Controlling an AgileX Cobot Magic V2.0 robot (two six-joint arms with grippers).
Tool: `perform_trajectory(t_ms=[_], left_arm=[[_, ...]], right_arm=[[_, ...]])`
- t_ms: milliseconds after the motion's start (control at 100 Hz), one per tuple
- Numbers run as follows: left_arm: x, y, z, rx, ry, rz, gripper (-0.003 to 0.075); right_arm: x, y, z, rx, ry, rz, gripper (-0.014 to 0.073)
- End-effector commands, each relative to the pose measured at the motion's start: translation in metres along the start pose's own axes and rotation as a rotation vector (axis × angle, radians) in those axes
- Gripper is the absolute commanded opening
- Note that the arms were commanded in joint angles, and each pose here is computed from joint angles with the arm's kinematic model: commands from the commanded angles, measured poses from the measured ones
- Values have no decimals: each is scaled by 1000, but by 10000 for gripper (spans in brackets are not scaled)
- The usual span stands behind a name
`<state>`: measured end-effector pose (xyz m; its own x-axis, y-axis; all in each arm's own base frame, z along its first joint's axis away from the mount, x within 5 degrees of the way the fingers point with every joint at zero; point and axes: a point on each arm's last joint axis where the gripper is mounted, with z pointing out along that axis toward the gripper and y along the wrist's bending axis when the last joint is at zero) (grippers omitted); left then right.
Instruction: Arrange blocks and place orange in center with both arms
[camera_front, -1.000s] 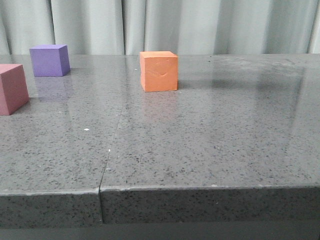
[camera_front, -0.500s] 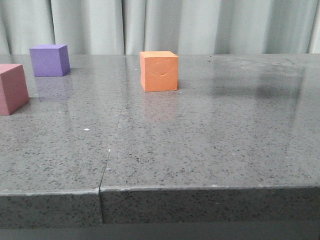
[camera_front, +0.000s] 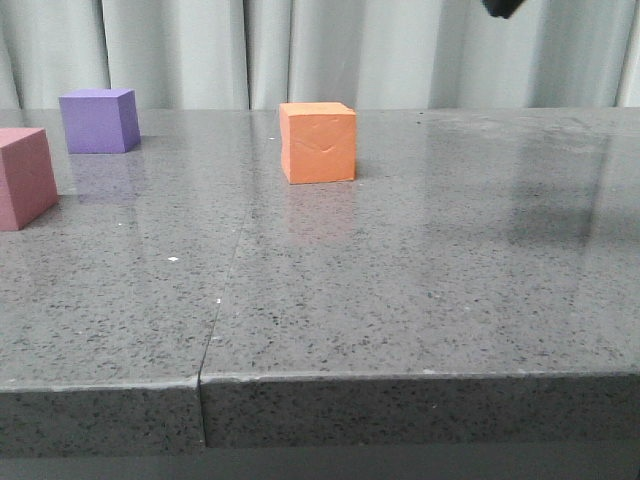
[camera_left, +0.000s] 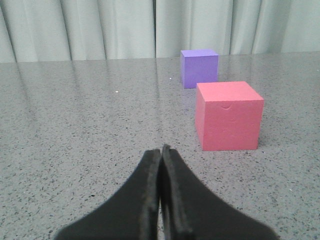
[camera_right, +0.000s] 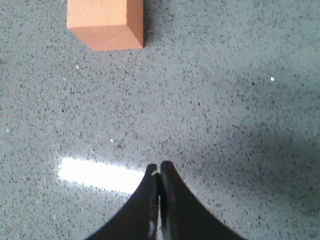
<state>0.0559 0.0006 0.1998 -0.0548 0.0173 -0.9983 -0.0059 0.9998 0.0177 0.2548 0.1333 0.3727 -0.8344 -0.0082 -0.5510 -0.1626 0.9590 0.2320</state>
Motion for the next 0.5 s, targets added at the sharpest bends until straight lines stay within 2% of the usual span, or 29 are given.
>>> perform_trajectory(t_ms=[0,290,490], left_arm=[[4,0,0,3,-71,-11,-20],[4,0,0,3,-71,-11,-20],[0,-1,-1,4,-123,-11,-20]], right_arm=[[7,-5,-25,-43,-159,-20,15],[68,-33,-37,-55,-312,-68,15],[104,-49,-48,-66,-382,-86,15]])
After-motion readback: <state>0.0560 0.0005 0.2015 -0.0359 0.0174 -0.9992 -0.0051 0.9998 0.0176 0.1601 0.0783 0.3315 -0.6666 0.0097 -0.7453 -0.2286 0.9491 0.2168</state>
